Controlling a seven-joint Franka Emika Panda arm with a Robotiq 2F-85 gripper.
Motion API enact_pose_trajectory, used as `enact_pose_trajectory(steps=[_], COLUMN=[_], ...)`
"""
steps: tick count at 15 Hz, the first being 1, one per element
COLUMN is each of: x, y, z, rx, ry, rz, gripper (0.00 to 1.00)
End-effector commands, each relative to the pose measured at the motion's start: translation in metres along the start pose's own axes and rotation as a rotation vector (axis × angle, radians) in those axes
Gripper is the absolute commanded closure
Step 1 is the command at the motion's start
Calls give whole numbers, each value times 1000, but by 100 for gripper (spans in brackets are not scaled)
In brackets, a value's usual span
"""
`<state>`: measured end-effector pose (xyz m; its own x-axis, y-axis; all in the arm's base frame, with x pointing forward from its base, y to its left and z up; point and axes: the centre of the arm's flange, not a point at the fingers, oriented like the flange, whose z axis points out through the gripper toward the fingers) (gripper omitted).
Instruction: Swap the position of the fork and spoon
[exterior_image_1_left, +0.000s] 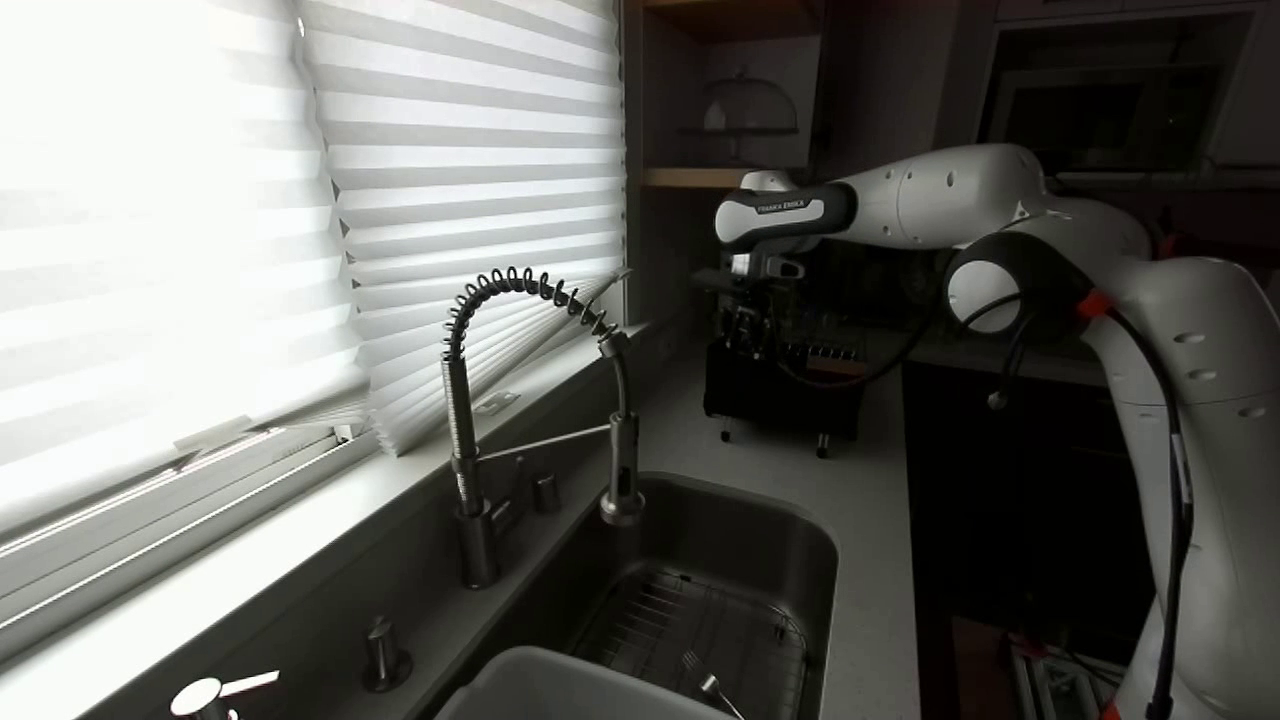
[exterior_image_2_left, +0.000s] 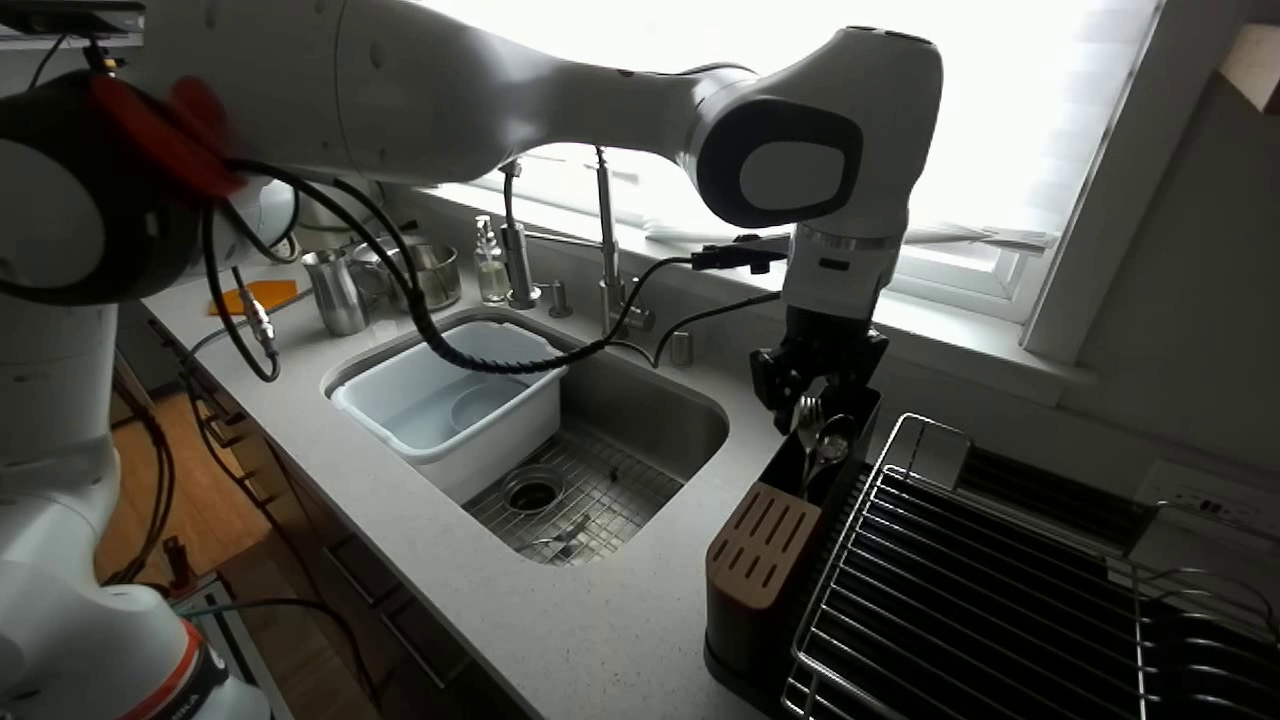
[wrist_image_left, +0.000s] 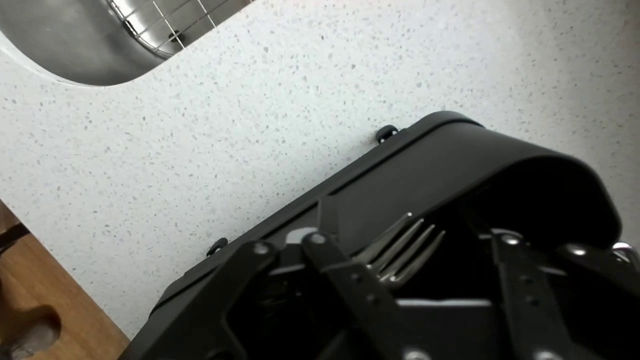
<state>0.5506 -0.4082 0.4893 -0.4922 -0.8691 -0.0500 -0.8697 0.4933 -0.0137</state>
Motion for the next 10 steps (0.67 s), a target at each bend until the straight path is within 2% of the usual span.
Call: enact_pose_trajectory(steps=[1, 3, 4, 5, 6, 7, 8, 10], x=[5, 4, 4, 5, 5, 5, 5, 5], y=[11, 15, 16, 17, 18, 18, 19, 22], z=[-1, -6, -7, -8, -8, -8, -10, -18], rx=[36, 37, 37, 36, 38, 42, 44, 56], ry=[-13, -20, -18, -19, -17, -15, -11, 0], rz=[35, 37, 54, 61, 71, 78, 76, 79], gripper=[73, 88, 81, 56, 58, 67, 72, 79])
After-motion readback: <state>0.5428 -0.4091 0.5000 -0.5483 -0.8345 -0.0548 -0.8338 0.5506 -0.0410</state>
